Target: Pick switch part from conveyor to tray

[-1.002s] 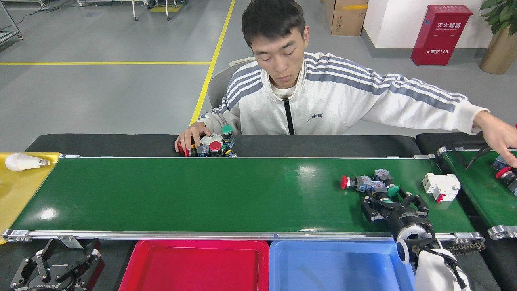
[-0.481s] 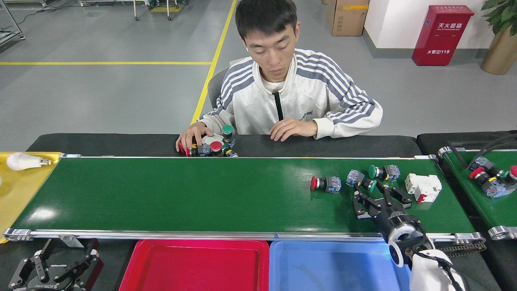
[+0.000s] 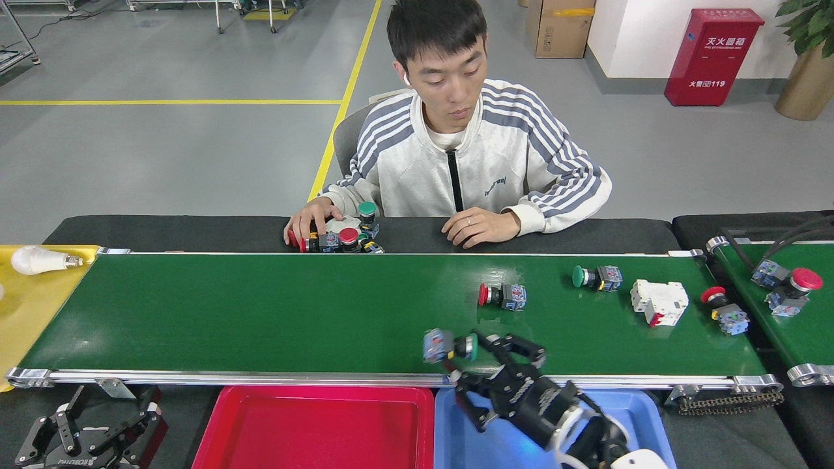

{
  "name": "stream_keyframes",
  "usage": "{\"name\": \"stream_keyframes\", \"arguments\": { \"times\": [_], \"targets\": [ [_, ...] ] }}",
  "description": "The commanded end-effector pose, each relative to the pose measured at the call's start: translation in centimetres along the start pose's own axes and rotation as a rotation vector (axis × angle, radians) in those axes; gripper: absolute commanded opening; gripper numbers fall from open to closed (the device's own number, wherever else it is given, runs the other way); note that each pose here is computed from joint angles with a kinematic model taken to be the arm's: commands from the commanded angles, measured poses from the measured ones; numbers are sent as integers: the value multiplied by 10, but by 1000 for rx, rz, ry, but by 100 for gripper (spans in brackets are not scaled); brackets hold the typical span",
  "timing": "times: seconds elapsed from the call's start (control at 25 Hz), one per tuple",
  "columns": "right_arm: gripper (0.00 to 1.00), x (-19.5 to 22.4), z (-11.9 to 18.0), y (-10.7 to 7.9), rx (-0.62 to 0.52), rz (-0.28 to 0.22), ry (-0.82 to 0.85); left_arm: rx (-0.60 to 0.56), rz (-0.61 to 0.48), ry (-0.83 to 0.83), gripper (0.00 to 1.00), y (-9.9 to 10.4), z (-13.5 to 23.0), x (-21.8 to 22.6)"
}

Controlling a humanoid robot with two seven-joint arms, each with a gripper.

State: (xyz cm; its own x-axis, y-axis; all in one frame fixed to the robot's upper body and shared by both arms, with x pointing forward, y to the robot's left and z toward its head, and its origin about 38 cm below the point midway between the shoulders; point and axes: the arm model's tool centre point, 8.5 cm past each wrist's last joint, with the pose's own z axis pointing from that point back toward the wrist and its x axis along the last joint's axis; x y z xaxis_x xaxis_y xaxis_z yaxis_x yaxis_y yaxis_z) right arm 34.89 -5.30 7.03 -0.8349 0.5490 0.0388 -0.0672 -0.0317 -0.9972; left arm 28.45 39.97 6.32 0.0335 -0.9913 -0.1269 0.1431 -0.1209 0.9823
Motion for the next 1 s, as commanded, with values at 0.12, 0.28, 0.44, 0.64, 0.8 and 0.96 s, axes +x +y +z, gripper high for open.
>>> {"name": "stream_keyframes", "arguments": {
  "times": [0.12,0.28,0.44,0.64,0.8,0.96],
  "targets": [
    [96,-17,18,-19,-82,-15,50,24,-11,1,100,7,1,-2],
    [94,-74,112,12,-123,-180,652,36,-13,-1,100,11,1,-1],
    [94,-87,186,32,-157,-188,1031,57,-22,-6,100,20,1,1],
    [94,-130,176,23,-115,-161,1144,89,-19,-137,100,30,-18,51],
    [94,-148,138,17,-56,-149,1121,149,-20,-223,100,53,-34,97],
    [94,-152,104,20,-12,-141,1118,188,-105,-279,100,71,-58,170]
  ]
}}
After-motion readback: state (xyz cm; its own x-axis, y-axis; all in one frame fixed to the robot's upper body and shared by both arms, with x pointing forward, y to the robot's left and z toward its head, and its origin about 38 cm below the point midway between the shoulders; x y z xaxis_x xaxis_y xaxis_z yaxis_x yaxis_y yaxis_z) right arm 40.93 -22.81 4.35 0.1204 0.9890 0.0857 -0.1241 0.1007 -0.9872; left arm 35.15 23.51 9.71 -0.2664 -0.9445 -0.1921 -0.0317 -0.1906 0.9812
